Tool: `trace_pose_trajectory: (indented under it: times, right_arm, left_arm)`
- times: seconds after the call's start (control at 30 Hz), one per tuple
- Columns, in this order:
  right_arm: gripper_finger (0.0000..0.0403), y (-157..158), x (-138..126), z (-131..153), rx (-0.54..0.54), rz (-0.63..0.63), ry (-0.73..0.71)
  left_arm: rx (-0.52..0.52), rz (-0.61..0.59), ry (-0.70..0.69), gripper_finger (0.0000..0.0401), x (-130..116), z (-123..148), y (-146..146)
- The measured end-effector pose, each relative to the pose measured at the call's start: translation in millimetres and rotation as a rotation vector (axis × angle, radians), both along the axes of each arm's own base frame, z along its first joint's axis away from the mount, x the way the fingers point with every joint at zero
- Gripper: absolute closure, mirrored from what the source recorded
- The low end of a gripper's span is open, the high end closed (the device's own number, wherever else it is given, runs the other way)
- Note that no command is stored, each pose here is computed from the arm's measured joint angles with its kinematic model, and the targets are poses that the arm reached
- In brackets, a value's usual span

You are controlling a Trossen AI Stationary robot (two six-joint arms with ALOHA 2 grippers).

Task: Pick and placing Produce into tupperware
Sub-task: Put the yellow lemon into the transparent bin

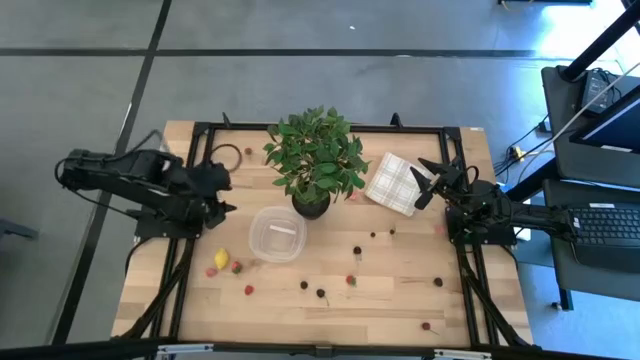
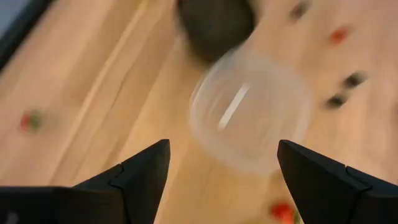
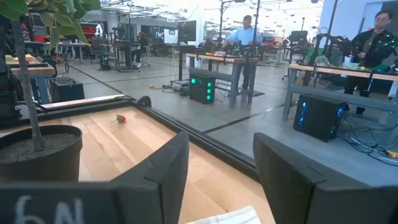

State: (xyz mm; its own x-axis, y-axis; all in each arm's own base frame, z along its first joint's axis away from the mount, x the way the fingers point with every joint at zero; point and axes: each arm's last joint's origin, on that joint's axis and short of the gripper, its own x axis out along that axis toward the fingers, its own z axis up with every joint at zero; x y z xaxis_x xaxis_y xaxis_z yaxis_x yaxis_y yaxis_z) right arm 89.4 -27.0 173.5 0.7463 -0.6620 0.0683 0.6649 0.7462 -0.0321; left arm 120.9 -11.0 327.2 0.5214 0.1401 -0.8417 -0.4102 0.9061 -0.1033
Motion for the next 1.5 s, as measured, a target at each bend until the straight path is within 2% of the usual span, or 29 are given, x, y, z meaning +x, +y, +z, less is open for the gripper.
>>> trace_pose_trajectory:
  times: [0.13, 0.23, 0.33, 0.57, 0.63, 0.73, 0.9, 1.07, 1.33, 1.5]
  right_arm:
    - [0.0221, 0, 0, 0, -0.001, 0.0, 0.0]
    - [0.0221, 0, 0, 0, -0.001, 0.0, 0.001]
    - [0.0221, 0, 0, 0, -0.001, 0.0, 0.001]
    - [0.0221, 0, 0, 0, 0.0, 0.0, 0.001]
    - [0.0221, 0, 0, 0, 0.001, 0.0, 0.0]
    - [0.0221, 0, 0, 0, 0.019, 0.002, -0.016]
    - [0.0221, 0, 0, 0, 0.024, 0.003, -0.021]
    - [0.0221, 0, 0, 0, 0.02, 0.002, -0.017]
    - [0.0221, 0, 0, 0, 0.02, 0.002, -0.016]
    - [0.0221, 0, 0, 0, 0.017, 0.002, -0.014]
  left_arm:
    - [-0.07, 0.103, 0.227, 0.0113, 7, -1, -2]
    - [-0.153, 0.128, 0.353, 0.0113, 15, -6, -6]
    - [-0.193, 0.1, 0.42, 0.0113, 23, -13, -12]
    - [-0.177, 0.053, 0.492, 0.0113, 40, -26, -28]
    - [-0.193, 0.121, 0.514, 0.0113, 44, -29, -34]
    - [-0.261, 0.296, 0.547, 0.0113, 47, -34, -41]
    - [-0.303, 0.54, 0.577, 0.0113, 52, -43, -57]
    - [-0.296, 0.674, 0.617, 0.0113, 57, -53, -72]
    - [-0.211, 0.874, 0.611, 0.0113, 64, -71, -92]
    - [-0.205, 0.951, 0.625, 0.0113, 66, -77, -99]
